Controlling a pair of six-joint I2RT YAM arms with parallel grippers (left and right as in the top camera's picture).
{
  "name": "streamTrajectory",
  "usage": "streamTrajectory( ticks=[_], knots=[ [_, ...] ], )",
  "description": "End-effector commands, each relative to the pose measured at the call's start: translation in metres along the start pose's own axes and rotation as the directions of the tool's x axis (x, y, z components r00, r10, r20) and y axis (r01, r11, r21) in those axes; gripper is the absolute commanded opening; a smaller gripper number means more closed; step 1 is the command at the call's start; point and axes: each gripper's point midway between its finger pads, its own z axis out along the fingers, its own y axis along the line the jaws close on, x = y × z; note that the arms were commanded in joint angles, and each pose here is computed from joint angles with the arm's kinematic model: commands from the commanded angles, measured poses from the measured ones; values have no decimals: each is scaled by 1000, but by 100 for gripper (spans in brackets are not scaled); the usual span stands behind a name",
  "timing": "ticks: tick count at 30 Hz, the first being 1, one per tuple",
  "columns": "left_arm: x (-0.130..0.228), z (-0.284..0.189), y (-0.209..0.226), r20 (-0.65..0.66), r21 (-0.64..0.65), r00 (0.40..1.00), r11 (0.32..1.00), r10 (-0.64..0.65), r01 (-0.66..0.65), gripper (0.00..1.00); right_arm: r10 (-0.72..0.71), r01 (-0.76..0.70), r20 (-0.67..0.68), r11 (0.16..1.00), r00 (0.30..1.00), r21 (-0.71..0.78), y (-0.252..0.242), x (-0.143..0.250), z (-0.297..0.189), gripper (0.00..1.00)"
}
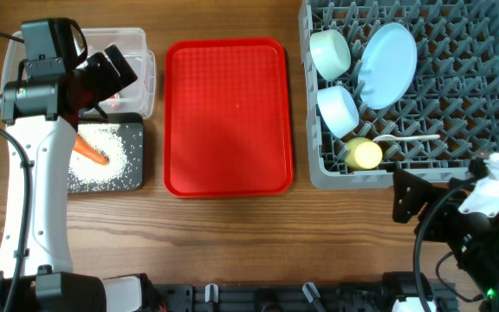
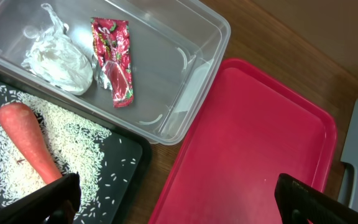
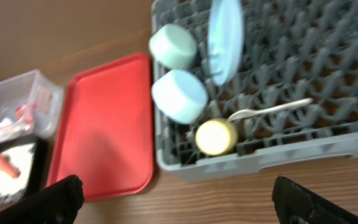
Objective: Sort waste into correct bins and load items into the dishwasher rack
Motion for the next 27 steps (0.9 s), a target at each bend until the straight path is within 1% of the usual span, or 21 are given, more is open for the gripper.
streamTrajectory(
  ticks=[1, 5, 7, 12, 15, 18, 22, 27],
  knots=[
    [-3, 1, 3, 6, -11, 1000, 1000, -6, 6, 100, -32, 21, 95, 992, 995, 121, -20, -16, -8, 100],
    [-3, 1, 3, 6, -11, 1000, 1000, -6, 6, 100, -112, 92, 167, 988, 980, 122, -17, -35, 0, 100],
    [-3, 1, 3, 6, -11, 1000, 1000, -6, 6, 100, -130, 107, 218, 988, 967, 114, -16, -43, 6, 100],
    [-3, 1, 3, 6, -11, 1000, 1000, -6, 6, 100, -136, 122, 338, 991, 931, 61, -13, -42, 30, 100],
    [-3, 1, 3, 6, -11, 1000, 1000, -6, 6, 100, -128, 135, 433, 991, 892, 14, -14, -29, 53, 100],
    [-3, 1, 3, 6, -11, 1000, 1000, -6, 6, 100, -67, 94, 509, 995, 858, -28, -23, -9, 77, 100],
    [-3, 1, 3, 6, -11, 1000, 1000, -6, 6, 100, -4, 56, 564, 996, 826, -74, -35, 19, 104, 100],
    [-3, 1, 3, 6, -11, 1000, 1000, -6, 6, 100, -4, 66, 598, 994, 801, -82, -44, 45, 121, 100]
  ],
)
